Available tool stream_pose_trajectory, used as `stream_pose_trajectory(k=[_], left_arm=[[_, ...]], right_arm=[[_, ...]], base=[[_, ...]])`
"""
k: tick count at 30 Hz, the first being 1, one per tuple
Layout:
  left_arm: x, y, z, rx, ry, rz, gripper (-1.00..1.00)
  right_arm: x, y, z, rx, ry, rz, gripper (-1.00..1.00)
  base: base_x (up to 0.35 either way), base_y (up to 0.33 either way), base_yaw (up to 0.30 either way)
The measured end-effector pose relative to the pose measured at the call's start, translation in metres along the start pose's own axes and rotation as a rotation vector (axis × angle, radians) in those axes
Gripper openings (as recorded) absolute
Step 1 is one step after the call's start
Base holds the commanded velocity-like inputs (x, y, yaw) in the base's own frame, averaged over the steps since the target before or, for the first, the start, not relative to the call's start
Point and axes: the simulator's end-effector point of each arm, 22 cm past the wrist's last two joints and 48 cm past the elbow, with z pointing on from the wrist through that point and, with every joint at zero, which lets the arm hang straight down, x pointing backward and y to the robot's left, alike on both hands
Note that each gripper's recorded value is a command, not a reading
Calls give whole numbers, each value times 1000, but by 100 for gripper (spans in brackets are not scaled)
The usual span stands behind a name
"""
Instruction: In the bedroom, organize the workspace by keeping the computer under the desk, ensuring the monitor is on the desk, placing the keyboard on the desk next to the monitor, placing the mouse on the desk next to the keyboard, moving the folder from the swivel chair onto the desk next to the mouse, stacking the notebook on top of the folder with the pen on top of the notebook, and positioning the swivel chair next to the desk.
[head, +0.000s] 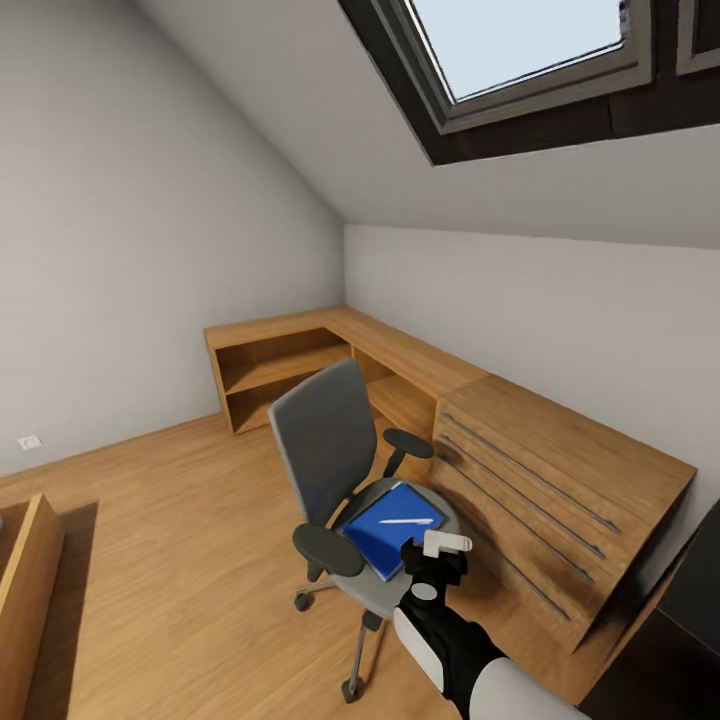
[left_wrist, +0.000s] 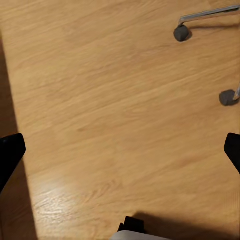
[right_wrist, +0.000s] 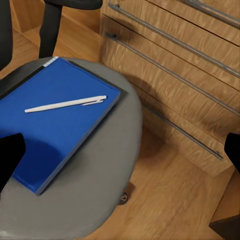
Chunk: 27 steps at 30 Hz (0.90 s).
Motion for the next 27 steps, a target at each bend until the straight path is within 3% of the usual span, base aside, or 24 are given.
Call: stream_pose_trajectory(k=[27], left_arm=[[0,1,0,-2,0,-1,100]], right_arm=[[0,0,0,-1,0,0,100]], base=[[141,26,0]])
